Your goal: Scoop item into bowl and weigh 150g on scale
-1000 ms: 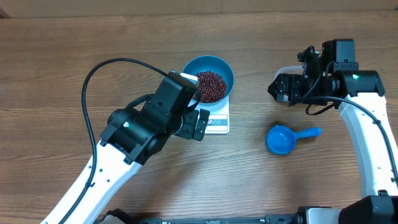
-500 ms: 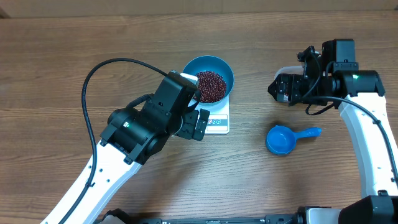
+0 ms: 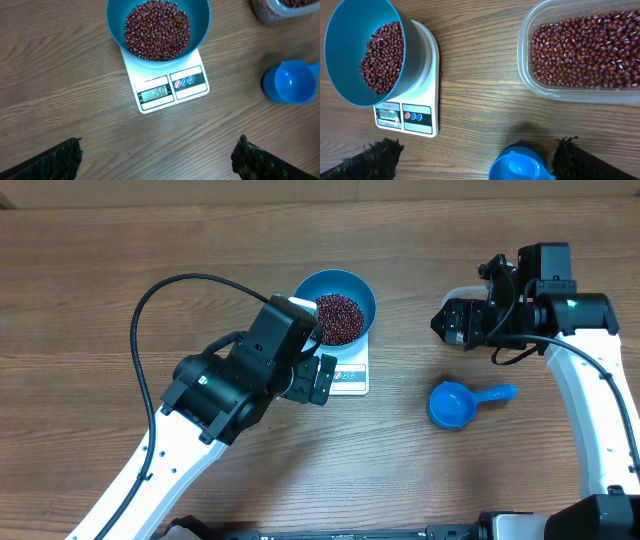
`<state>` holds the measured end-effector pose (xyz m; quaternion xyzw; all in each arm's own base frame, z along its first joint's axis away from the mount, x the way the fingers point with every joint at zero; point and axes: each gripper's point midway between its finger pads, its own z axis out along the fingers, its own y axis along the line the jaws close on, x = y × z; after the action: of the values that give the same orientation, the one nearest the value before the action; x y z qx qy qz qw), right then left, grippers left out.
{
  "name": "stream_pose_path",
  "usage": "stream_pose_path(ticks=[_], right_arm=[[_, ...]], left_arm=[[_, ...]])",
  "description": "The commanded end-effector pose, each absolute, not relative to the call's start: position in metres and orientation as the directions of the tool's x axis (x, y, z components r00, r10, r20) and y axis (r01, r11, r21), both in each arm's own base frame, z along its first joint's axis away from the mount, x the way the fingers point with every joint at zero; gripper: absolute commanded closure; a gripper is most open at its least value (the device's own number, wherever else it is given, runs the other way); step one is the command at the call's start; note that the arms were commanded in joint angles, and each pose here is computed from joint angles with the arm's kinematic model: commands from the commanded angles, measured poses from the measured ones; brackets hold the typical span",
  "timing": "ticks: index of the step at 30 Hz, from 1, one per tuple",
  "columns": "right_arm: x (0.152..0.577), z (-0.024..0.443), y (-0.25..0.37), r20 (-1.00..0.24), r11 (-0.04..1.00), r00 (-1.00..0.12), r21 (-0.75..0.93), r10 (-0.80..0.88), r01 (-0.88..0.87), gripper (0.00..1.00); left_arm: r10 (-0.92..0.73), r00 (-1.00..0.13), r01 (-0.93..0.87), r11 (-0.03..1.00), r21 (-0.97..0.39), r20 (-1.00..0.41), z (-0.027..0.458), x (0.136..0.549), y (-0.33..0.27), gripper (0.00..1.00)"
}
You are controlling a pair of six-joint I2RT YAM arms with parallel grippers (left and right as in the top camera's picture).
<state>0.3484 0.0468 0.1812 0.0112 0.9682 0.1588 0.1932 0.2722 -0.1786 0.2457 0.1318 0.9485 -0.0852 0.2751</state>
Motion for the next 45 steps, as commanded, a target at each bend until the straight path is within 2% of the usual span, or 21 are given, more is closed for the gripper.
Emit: stream_pose_path(ticks=[1,5,7,10,13,24,34,39,45], right_arm=[[0.352,0.189,0.046,-0.397,0.953,-0.915,0.298,0.073,-0.053,0.0],[0.352,0.189,0.046,-0.397,0.953,-0.915,0.298,0.073,-0.053,0.0],[0.352,0.189,0.046,-0.397,0.953,-0.915,0.298,0.073,-0.053,0.0],[0.353,0.189,0.046,-0.398,0.953,-0.915,0.298,0.073,-0.053,0.0],[0.352,0.189,0.046,-0.397,0.953,-0.915,0.298,0.073,-0.053,0.0],[0.353,0.189,0.046,-0.397,0.953,-0.915,0.298,0.073,-0.053,0.0],[0.352,0.189,0.046,-0.397,0.953,-0.915,0.298,0.073,-0.053,0.0],[0.353,0.189,0.046,-0.397,0.953,-0.915,0.298,0.073,-0.053,0.0],[0.353,0.189,0.046,-0.397,0.953,-0.915,0.298,0.073,-0.053,0.0]], left_arm=[[0.084,-0.812,0.208,0.966,-0.151,-0.578,0.258,0.276,-0.176,0.0],[-0.032,-0.719,0.201,0.947,-0.251,-0.694,0.285,0.278,-0.173,0.0],[-0.118,-0.636,0.189,0.935,-0.302,-0.763,0.293,0.284,-0.16,0.0],[-0.241,-0.526,0.141,0.921,-0.363,-0.816,0.286,0.288,-0.124,0.0],[-0.316,-0.472,0.112,0.905,-0.411,-0.823,0.268,0.281,-0.094,0.0],[-0.433,-0.186,-0.057,0.901,-0.431,-0.882,0.234,0.241,-0.012,0.0],[-0.441,0.149,0.001,0.895,-0.446,-0.885,0.226,0.242,0.006,0.0],[-0.443,0.176,-0.012,0.892,-0.451,-0.879,0.212,0.243,0.01,0.0],[-0.456,0.042,-0.067,0.887,-0.458,-0.889,0.176,0.246,0.008,0.0]])
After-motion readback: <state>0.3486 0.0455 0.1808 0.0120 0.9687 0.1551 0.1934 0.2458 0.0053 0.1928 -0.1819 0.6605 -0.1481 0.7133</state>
